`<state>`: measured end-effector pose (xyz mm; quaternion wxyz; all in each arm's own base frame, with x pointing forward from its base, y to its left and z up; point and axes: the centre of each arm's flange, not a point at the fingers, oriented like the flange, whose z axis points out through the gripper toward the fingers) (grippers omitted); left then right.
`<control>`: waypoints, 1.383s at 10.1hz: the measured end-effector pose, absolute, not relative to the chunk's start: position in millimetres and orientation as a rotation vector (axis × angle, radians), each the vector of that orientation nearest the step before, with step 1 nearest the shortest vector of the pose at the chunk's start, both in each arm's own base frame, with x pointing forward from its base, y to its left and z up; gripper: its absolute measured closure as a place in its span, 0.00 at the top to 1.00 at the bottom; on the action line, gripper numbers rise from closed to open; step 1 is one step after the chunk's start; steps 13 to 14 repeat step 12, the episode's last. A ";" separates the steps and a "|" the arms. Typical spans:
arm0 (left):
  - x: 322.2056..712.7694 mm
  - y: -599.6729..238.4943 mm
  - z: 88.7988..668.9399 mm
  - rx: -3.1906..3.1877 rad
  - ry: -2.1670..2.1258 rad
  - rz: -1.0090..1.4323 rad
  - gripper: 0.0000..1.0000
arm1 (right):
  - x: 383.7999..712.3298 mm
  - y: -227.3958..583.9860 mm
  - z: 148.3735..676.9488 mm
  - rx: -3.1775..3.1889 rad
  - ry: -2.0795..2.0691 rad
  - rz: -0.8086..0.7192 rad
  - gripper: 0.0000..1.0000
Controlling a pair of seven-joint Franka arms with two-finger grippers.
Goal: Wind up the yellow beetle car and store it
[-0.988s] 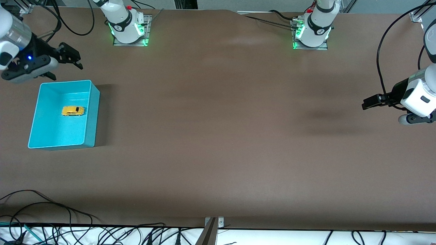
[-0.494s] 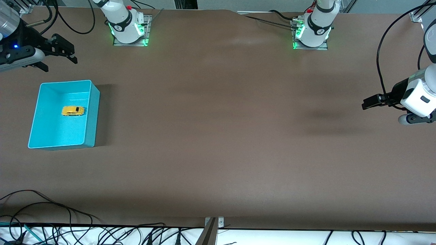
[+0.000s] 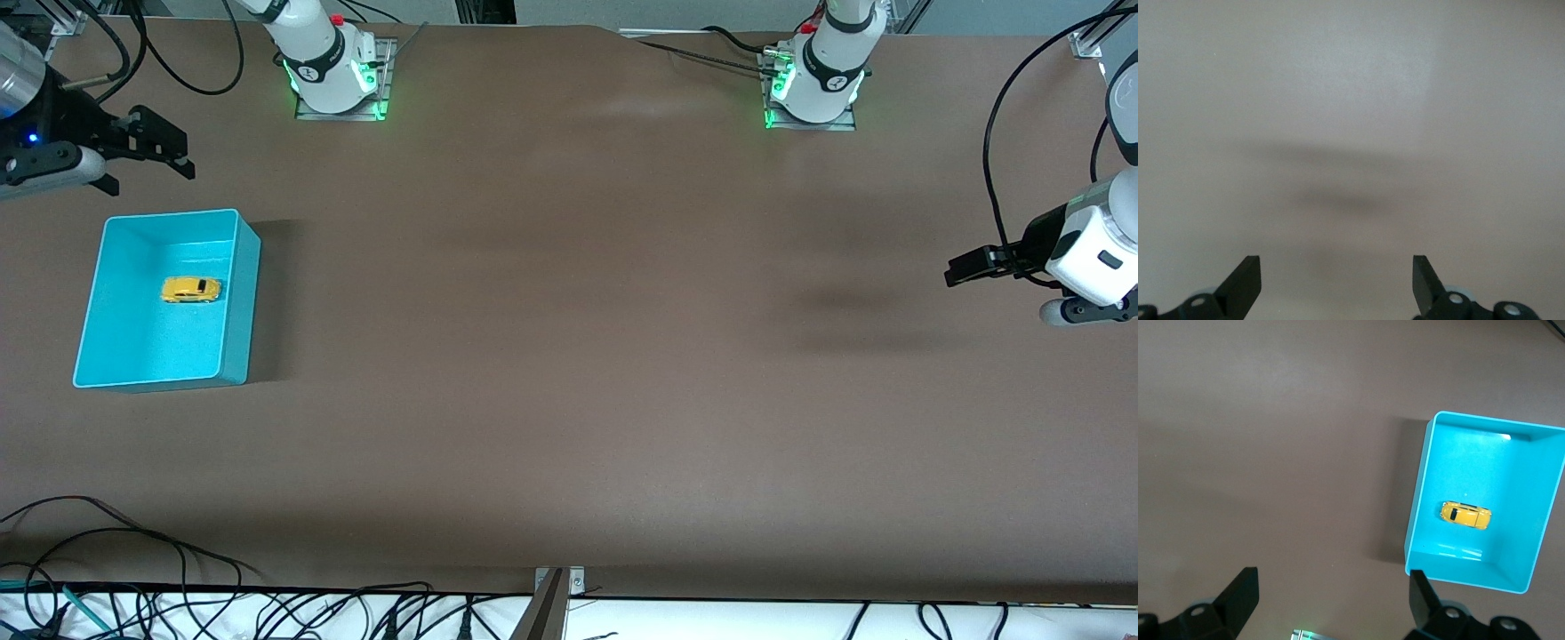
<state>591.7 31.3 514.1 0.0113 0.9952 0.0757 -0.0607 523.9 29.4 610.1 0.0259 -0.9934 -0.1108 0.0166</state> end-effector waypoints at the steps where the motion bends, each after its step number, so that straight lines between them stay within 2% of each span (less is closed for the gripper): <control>1: 591.7 31.4 514.0 3.104 0.236 -0.190 1.00 | 532.0 29.1 606.4 -3.074 -0.332 0.064 1.00; 5: 591.6 31.5 513.9 3.104 0.237 -0.190 1.00 | 557.8 13.8 605.8 -3.084 -0.281 0.102 1.00; 14: 591.6 31.6 514.2 3.104 0.237 -0.189 1.00 | 557.7 7.1 609.7 -3.124 -0.278 0.108 1.00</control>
